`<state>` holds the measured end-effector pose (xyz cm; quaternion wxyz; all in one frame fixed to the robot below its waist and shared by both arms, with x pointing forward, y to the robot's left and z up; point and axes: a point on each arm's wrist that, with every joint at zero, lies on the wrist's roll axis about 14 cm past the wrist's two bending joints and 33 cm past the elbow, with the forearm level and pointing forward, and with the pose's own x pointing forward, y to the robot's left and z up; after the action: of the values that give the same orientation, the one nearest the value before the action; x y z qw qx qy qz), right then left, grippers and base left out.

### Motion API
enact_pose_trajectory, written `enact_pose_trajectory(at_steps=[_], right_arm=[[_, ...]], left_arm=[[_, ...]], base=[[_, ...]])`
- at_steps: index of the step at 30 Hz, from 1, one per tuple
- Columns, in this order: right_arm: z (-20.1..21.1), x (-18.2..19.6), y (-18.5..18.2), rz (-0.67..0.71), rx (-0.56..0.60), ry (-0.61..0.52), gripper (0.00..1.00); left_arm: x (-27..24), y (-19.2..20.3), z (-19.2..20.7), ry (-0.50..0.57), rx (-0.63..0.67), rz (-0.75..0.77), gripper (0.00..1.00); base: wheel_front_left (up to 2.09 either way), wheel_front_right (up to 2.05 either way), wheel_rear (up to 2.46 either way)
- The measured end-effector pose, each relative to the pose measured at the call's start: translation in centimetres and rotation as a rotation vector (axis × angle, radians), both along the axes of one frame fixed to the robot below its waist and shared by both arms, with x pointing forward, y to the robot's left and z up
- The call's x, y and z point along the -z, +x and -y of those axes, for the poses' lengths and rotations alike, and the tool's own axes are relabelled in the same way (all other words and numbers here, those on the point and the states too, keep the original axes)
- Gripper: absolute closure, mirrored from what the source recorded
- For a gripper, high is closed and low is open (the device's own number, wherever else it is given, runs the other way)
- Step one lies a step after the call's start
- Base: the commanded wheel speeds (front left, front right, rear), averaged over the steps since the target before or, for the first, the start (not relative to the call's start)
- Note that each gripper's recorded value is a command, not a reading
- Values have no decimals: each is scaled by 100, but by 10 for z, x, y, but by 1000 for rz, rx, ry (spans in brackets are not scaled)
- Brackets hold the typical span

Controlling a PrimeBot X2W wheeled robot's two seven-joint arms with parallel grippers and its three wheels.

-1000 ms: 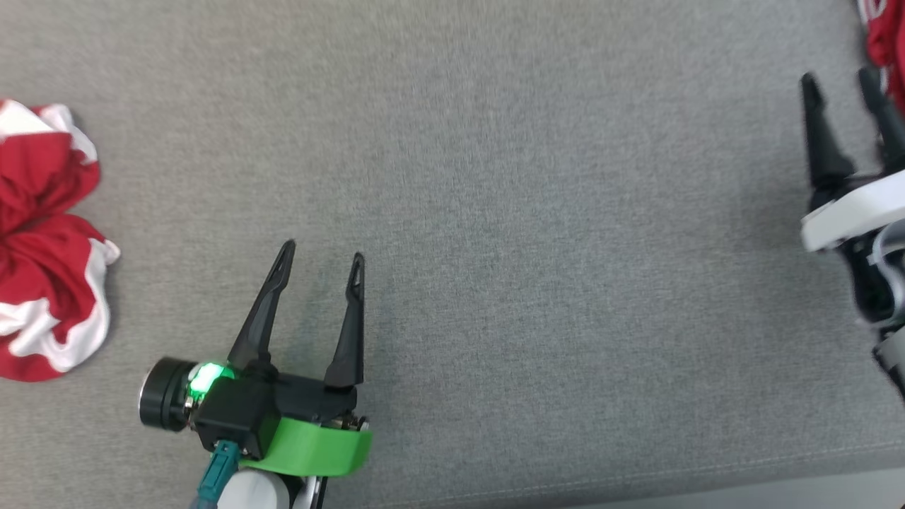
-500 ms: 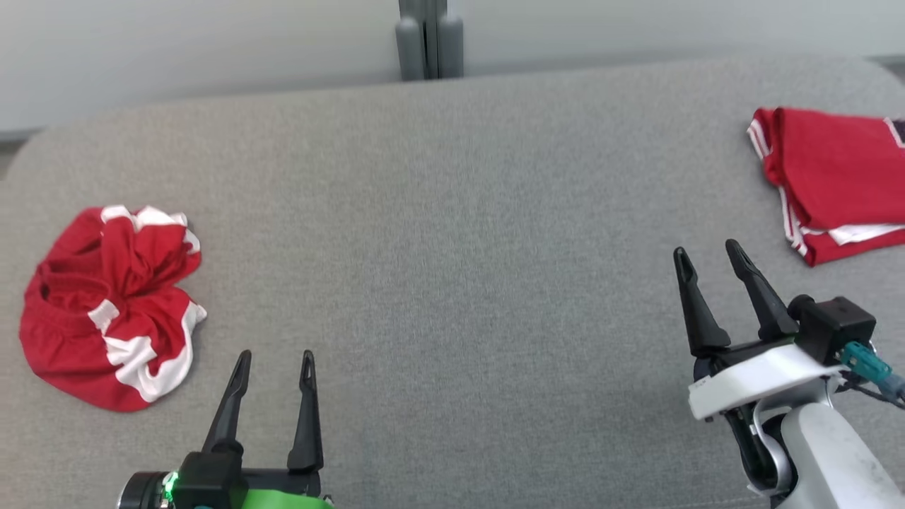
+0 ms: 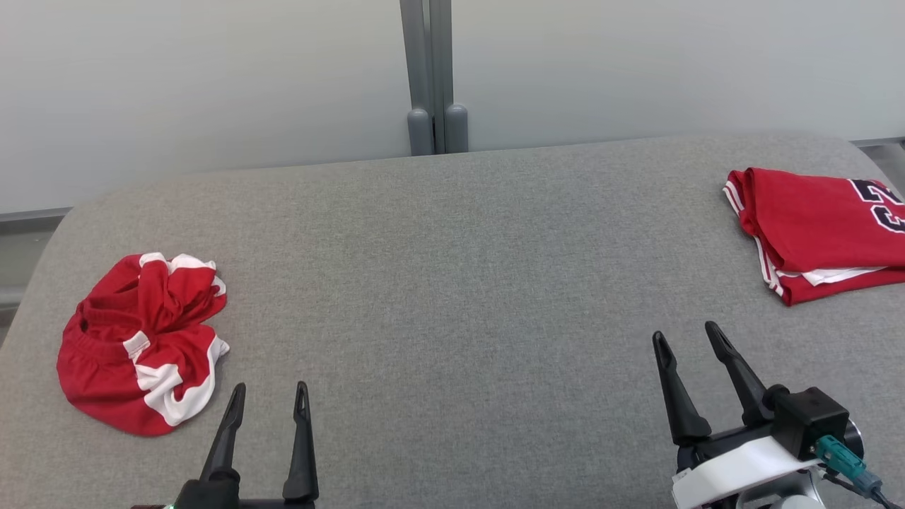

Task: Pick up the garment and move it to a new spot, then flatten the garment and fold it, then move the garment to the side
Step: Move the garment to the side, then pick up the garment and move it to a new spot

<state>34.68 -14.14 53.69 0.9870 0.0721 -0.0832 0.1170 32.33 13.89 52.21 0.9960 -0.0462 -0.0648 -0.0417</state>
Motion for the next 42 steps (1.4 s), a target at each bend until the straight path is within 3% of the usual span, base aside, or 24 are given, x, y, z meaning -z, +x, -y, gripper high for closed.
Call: enact_pose_trajectory(at_steps=[42], right_arm=[[-22,20,-12,-61,-39,14,0]], left_arm=[[15,-13,-16,-4,-34,-40,0]], base=[[0,0,0]])
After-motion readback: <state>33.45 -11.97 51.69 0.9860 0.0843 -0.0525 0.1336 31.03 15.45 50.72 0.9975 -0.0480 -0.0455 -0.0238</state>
